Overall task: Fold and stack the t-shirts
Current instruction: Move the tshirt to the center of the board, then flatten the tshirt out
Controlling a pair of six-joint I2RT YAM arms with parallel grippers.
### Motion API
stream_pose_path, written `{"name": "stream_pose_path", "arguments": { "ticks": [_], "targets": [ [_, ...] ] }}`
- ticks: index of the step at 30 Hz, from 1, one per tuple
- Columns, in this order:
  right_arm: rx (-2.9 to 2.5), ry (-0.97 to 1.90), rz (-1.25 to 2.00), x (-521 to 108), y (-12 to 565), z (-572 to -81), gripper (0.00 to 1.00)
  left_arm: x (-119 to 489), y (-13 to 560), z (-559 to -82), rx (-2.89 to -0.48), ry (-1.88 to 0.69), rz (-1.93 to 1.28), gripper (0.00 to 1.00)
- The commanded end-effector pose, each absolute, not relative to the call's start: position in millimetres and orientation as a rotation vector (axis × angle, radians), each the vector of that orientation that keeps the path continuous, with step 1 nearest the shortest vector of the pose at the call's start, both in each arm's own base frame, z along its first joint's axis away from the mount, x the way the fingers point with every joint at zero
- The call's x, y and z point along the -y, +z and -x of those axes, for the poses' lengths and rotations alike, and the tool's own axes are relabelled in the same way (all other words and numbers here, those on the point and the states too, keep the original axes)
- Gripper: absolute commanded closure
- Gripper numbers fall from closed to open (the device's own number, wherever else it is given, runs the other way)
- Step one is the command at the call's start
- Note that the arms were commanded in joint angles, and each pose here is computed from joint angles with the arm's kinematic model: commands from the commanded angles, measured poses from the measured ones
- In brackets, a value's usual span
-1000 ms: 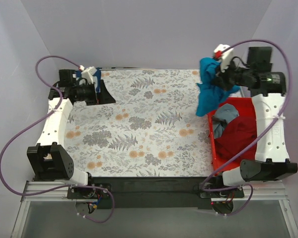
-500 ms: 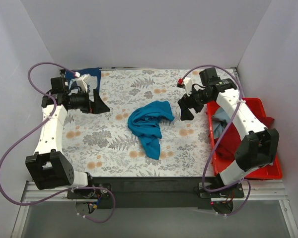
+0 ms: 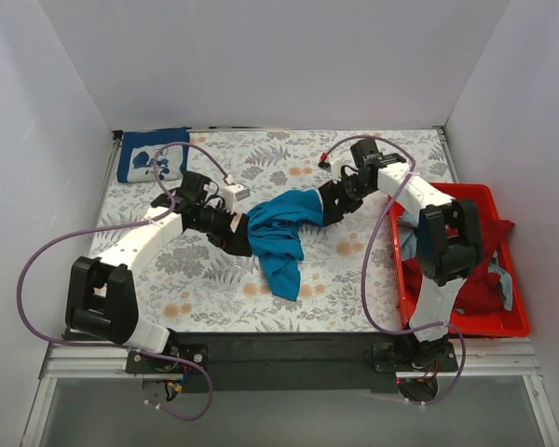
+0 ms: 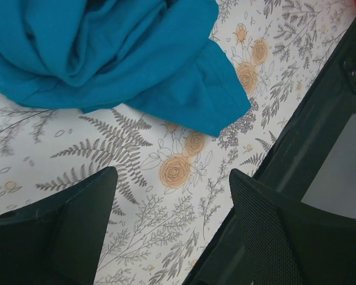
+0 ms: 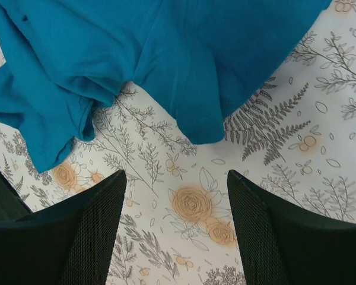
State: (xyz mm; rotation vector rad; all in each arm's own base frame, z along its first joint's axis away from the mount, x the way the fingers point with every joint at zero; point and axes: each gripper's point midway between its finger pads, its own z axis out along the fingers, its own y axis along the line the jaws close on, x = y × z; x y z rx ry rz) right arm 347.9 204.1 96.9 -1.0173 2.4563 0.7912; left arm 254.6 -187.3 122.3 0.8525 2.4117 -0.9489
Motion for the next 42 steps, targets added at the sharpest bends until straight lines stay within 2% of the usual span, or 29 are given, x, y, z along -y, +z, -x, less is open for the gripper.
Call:
{"name": "stream_pose_path", "arguments": {
  "ticks": [1,8,12,13,14,15,17,18,22,29,31,32,33,34,35,36,37,38,42],
  "targets": [
    [-2.336,0.795,1.071,-231,112,-360,0.26,206,109,-241,-2.427,-0.976,-0.894,0.25],
    [-2.303,0.678,1.169,-245,90,-368,0.29,237,80,-222,-2.515,-1.009,-0.856,0.21],
    [-2.316,0.615,1.215,-246,74,-369,0.42,242,62,-230,-2.576,-0.965,-0.787,0.21],
    [-2.324,0.611,1.217,-246,70,-369,0.52,244,61,-235,-2.582,-0.956,-0.768,0.22],
    [-2.330,0.600,1.218,-245,68,-369,0.58,245,60,-236,-2.588,-0.960,-0.761,0.24],
    [-2.327,0.593,1.216,-245,70,-371,0.71,246,54,-237,-2.611,-0.960,-0.753,0.31],
    [-2.319,0.565,1.208,-243,75,-374,0.88,247,55,-243,-2.621,-0.945,-0.735,0.42],
    [-2.313,0.552,1.208,-242,78,-375,0.98,246,56,-244,-2.622,-0.939,-0.737,0.60],
    [-2.258,0.475,1.190,-233,104,-383,0.99,228,80,-257,-2.586,-0.961,-0.657,1.00],
    [-2.180,0.386,1.175,-217,144,-389,0.99,162,117,-274,-2.490,-0.902,-0.533,1.00],
    [-2.164,0.392,1.206,-217,146,-385,0.99,158,122,-265,-2.490,-0.957,-0.556,1.00],
    [-2.157,0.422,1.217,-220,146,-382,0.91,161,123,-260,-2.497,-0.998,-0.570,0.98],
    [-2.156,0.441,1.230,-222,143,-380,0.60,168,127,-254,-2.501,-1.070,-0.542,0.88],
    [-2.163,0.461,1.235,-225,137,-378,0.45,177,129,-247,-2.475,-1.158,-0.541,0.79],
    [-2.164,0.475,1.244,-229,134,-376,0.33,182,130,-244,-2.471,-1.179,-0.522,0.52],
    [-2.172,0.478,1.253,-231,129,-374,0.17,188,129,-242,-2.465,-1.176,-0.523,0.37],
    [-2.161,0.476,1.276,-236,121,-374,0.15,201,121,-236,-2.470,-1.148,-0.558,0.24],
    [-2.155,0.460,1.286,-237,117,-376,0.14,209,118,-232,-2.464,-1.130,-0.588,0.19],
    [-2.140,0.392,1.339,-242,94,-380,0.14,230,96,-234,-2.500,-1.002,-0.542,0.15]
  ]
}}
